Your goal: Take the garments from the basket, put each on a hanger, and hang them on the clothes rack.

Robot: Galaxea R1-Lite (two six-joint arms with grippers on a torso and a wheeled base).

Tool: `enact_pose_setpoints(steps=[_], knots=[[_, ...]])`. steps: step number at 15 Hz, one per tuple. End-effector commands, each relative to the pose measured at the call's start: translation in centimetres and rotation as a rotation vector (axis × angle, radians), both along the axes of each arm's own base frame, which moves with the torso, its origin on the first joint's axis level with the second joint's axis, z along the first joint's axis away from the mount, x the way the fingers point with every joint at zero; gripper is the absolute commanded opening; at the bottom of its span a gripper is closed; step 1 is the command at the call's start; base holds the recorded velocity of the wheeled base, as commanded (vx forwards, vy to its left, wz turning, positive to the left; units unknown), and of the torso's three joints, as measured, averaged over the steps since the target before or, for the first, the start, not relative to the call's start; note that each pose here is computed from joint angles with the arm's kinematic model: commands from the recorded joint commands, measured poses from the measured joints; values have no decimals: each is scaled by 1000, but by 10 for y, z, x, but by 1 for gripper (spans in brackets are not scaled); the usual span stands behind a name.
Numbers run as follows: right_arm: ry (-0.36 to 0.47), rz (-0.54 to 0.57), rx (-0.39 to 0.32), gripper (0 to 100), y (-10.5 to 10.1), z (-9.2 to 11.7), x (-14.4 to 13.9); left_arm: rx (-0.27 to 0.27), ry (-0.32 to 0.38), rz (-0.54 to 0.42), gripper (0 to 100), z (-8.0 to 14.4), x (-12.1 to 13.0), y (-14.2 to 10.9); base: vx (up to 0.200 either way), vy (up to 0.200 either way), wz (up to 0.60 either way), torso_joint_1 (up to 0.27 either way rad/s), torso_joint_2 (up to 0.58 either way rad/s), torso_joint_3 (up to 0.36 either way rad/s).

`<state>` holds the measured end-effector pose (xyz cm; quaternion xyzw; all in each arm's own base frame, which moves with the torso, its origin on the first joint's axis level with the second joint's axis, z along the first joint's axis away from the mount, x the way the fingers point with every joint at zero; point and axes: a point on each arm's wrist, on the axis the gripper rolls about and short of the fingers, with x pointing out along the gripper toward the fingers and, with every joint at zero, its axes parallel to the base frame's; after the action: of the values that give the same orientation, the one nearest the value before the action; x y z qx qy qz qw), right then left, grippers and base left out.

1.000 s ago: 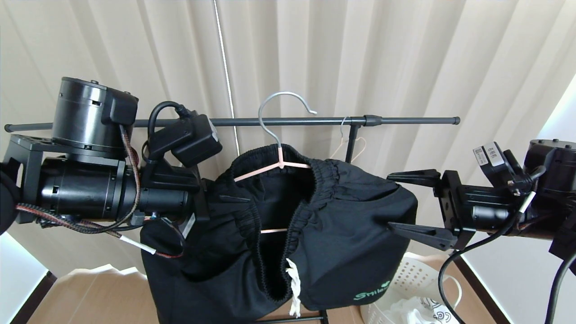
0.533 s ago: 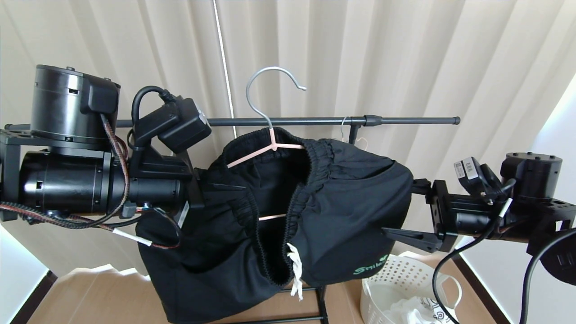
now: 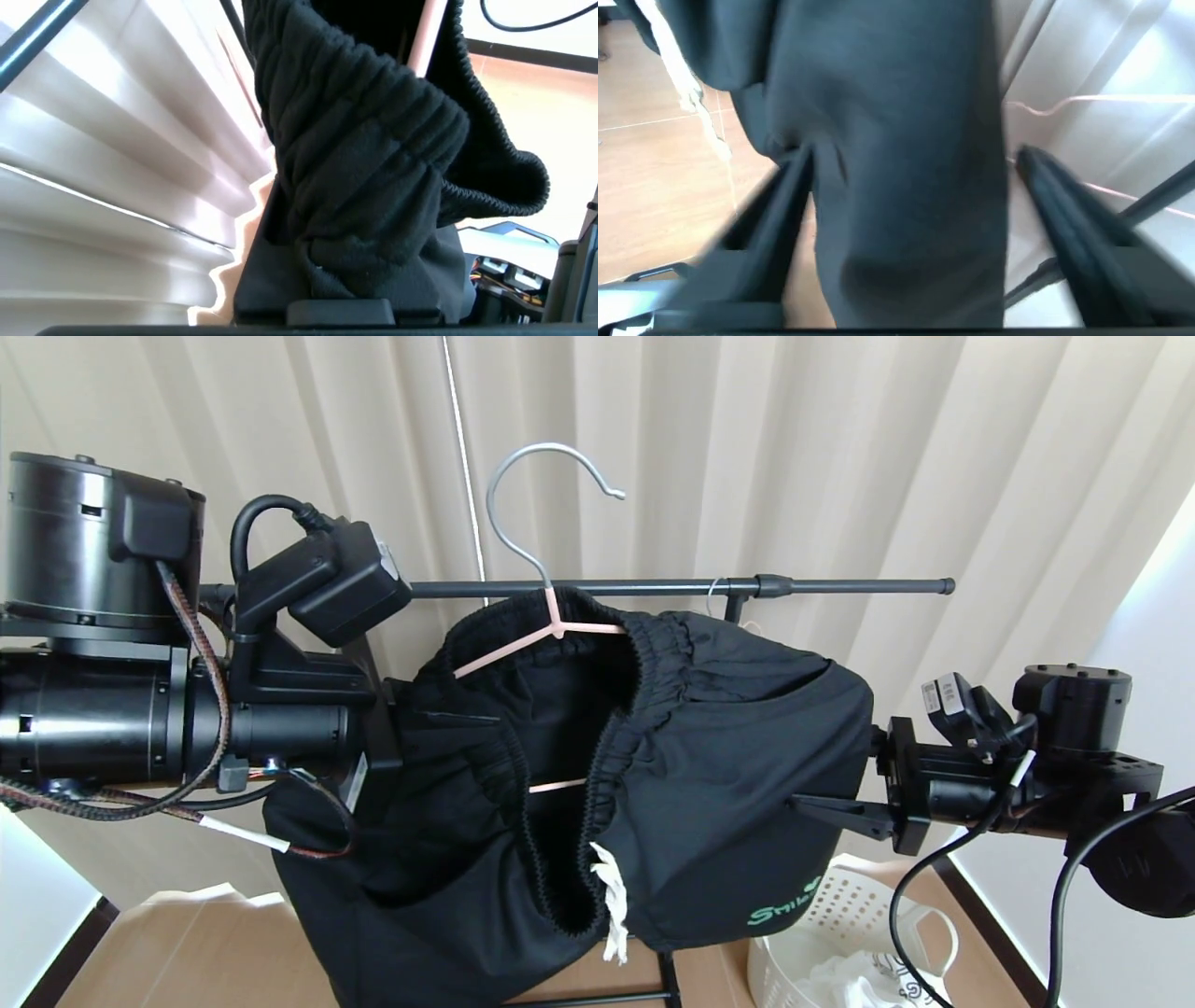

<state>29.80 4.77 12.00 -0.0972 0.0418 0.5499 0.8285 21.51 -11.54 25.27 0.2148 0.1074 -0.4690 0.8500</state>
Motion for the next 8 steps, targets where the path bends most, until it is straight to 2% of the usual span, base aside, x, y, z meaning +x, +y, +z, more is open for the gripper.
enact_pose_setpoints(steps=[1, 5, 8], knots=[[4, -8, 0, 0, -2, -2, 2, -11, -4, 3, 0, 2, -7, 3, 0, 0, 0, 0, 0, 0], [18, -39, -1, 0, -11, -8, 13, -59, 14, 28, 0, 8, -23, 12, 0, 0, 0, 0, 0, 0], [18, -40, -1, 0, -11, -9, 14, -69, 18, 33, 0, 7, -33, 17, 0, 0, 0, 0, 0, 0]])
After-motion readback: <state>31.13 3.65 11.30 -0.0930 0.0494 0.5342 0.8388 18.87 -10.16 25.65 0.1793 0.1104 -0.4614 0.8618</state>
